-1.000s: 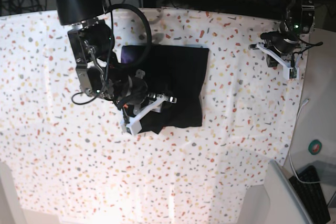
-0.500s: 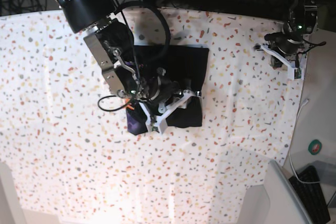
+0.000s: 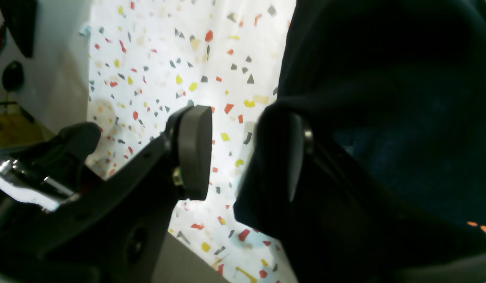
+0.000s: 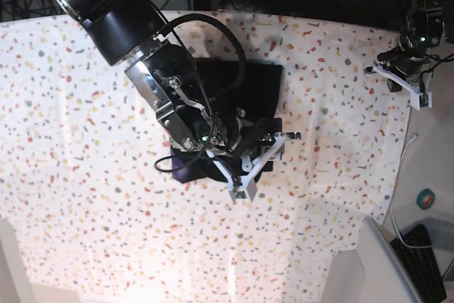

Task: Layout the t-shirt on the table in an organized manner, then fold the t-shirt properly
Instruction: 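Press and smooth the folded shirt with the right gripper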

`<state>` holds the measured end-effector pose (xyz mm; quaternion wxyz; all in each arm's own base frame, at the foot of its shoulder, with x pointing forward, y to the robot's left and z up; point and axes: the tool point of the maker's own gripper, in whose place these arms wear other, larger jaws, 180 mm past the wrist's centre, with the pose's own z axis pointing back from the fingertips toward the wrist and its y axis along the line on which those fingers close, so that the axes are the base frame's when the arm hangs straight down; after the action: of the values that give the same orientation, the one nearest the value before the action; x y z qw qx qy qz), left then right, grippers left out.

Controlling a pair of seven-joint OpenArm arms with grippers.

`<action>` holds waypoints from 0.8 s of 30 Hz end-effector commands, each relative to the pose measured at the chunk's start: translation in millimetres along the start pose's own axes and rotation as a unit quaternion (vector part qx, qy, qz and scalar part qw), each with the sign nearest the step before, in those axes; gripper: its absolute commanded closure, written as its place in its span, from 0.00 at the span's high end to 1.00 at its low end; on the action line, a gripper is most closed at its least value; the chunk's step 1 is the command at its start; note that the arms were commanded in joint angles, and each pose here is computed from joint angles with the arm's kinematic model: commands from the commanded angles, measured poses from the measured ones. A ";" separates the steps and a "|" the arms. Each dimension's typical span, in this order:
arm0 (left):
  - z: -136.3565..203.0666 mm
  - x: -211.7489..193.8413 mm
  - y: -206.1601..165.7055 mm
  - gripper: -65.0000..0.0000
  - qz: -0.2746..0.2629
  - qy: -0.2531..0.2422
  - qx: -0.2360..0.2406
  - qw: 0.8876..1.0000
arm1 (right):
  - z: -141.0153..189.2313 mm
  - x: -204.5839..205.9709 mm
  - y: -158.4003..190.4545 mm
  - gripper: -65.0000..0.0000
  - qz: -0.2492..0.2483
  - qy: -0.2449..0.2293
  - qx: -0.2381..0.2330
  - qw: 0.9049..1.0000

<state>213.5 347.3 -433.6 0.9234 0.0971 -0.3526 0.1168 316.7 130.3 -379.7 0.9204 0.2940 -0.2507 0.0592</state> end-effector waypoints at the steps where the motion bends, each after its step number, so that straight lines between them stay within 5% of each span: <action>1: 2.4 15.5 10.4 0.00 -0.002 -0.022 0.011 1.000 | 8.1 21.7 21.6 0.39 0.016 -0.032 0.024 0.999; 7: 8.1 26.1 38.8 0.00 0.019 -0.037 0.043 0.998 | 41.7 41.5 24.8 0.35 0.049 -0.066 0.035 0.996; 11: 10.3 21.0 63.4 0.00 0.030 -0.033 0.050 0.998 | 53.2 38.7 -11.2 0.01 0.028 -0.066 -0.014 0.997; 20: 13.2 9.2 81.8 0.00 0.040 -0.026 0.038 0.998 | 29.7 -18.9 -45.3 0.00 -0.005 0.003 -0.054 0.999; 24: 15.5 10.2 74.1 0.00 0.033 -0.028 0.029 0.999 | 28.4 14.6 -66.7 0.00 0.005 -0.052 -0.081 0.995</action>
<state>181.5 408.9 -422.5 0.9138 0.1061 -0.3561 0.1639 320.1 60.9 -400.6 0.9347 0.2188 -0.2788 0.0262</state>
